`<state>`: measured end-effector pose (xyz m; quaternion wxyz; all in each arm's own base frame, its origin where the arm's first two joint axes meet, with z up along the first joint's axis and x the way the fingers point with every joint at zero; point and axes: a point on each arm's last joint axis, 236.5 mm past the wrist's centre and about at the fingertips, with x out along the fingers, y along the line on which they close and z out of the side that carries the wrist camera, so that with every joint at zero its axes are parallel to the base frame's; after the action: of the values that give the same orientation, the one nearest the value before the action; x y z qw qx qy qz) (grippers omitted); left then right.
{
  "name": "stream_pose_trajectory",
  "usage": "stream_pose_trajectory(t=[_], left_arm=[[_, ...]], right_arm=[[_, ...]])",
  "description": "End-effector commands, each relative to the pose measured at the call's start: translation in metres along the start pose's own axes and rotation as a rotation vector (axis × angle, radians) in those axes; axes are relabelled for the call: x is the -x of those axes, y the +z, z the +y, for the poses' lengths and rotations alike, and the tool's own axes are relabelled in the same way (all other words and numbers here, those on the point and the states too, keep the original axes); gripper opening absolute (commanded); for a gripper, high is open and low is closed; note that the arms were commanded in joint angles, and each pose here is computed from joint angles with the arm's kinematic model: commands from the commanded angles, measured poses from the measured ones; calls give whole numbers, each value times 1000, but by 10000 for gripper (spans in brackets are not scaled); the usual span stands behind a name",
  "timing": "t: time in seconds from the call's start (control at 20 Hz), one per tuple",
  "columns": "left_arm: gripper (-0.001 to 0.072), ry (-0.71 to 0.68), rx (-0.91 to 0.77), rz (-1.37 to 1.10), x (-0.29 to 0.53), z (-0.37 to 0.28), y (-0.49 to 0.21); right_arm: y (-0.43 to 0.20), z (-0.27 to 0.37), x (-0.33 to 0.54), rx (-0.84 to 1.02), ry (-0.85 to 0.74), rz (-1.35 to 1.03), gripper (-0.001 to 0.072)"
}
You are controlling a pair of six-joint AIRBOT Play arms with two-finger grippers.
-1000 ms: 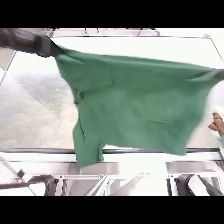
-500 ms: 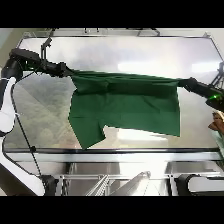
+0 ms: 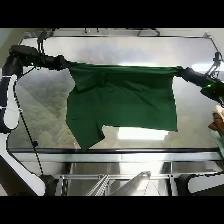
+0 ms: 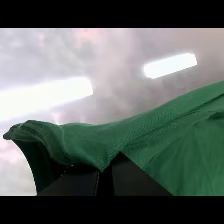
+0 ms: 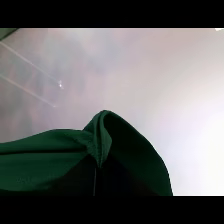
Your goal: Fold the shirts.
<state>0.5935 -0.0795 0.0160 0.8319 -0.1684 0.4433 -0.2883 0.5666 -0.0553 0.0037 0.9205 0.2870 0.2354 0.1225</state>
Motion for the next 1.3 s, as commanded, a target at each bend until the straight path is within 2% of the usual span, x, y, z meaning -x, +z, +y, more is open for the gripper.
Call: stream_pose_trajectory(t=[0.0, 0.15, 0.35, 0.6, 0.85, 0.9, 0.95, 1.0, 1.05, 1.1, 1.15, 1.2, 1.25], left_arm=[[30, -26, 2, 38, 1, -7, -8], [29, -67, 11, 118, 1, -15, -28], [23, -109, 117, 256, -14, -11, -81], [23, -63, 233, 270, -40, 17, -120], [22, -66, 256, 294, -44, 17, -133], [27, -68, 262, 294, -44, 17, -132], [262, -81, 260, 309, -42, 13, -134], [574, -93, 266, 324, -38, 9, -134], [714, -103, 298, 340, -31, 5, -132], [706, -122, 316, 362, -20, 2, -130], [705, -142, 352, 397, -5, -3, -130], [705, -163, 384, 437, 11, -7, -133], [705, -181, 414, 478, 28, -12, -138]], right_arm=[[-13, 14, -1, 42, 61, 56, 22], [-44, 9, 3, 78, 48, 186, 21], [-77, -6, 12, 108, -7, 333, 20], [-118, -15, 16, 34, -9, 418, 20], [-140, -22, 22, 13, -29, 471, 24], [-139, -21, 22, 7, -28, 471, 167], [-139, -20, 22, -11, -27, 472, 316], [-136, -16, 26, -14, -14, 473, 324], [-130, -11, 33, -19, -2, 474, 326], [-122, -10, 43, -26, -18, 478, 343], [-113, -15, 58, -29, -65, 489, 474], [-108, -23, 77, -32, -123, 512, 511], [-105, -30, 99, -39, -176, 548, 511]])
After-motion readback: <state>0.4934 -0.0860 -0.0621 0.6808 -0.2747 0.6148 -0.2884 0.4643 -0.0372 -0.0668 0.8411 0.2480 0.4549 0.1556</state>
